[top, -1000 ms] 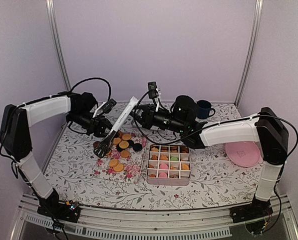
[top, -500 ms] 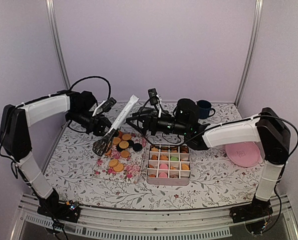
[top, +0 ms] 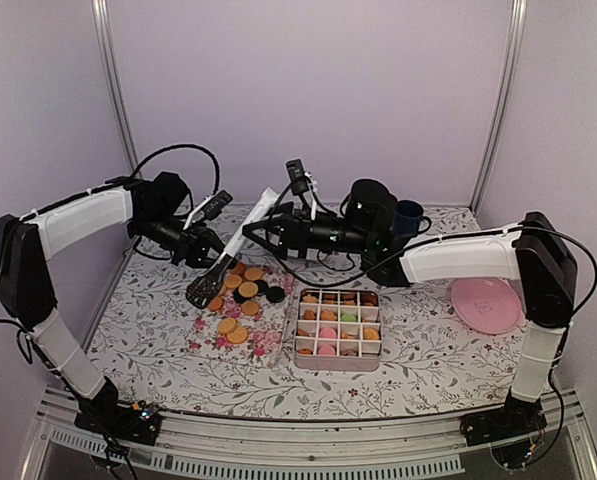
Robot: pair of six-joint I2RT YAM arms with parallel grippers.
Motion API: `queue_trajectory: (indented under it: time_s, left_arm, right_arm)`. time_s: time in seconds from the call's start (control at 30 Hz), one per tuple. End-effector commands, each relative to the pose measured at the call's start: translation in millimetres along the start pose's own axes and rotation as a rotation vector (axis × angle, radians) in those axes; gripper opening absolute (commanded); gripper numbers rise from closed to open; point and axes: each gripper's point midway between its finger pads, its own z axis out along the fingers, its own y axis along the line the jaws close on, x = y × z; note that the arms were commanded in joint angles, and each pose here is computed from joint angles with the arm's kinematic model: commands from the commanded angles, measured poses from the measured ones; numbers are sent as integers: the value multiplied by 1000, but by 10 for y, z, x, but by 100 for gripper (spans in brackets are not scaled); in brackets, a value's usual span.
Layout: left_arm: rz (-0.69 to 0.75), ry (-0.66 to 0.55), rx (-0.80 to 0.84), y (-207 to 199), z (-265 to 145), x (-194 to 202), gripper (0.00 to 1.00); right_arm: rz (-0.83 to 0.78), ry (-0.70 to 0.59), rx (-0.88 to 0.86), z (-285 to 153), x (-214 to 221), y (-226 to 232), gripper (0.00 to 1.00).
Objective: Pack the cookies
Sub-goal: Pass from the right arm to the left, then pass from the left arm to the right
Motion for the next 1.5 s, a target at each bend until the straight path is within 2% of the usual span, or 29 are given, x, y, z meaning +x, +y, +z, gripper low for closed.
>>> queue_trajectory:
  time_s: [0.0,0.2,0.43,0.67,0.93,1.03,1.23,1.47]
  left_arm:
    - [44,-17,-6,-68,-8,-97,0]
    - [43,-15,0,-77,18,-91,0]
    - [48,4,-24,-14,66,-51,0]
    - [50,17,-62,51,73,6,0]
    - [44,15,-67,46,76,22,0]
    - [50,15,-70,33,68,28,0]
    - [53,14,-69,43,70,15,0]
    - [50,26,-67,41,74,46,0]
  right_arm:
    - [45,21,21,78,114,-167,81]
    - [58,20,13,113,159,-206,78]
    - [92,30,-81,243,174,-144,66]
    - [92,3,-65,187,101,-166,58]
    - [105,-65,-84,44,-84,-174,60]
    - [102,-41,-90,30,-59,-166,63]
    - [131,49,-104,71,154,-217,63]
    - [162,94,-147,110,268,-214,57]
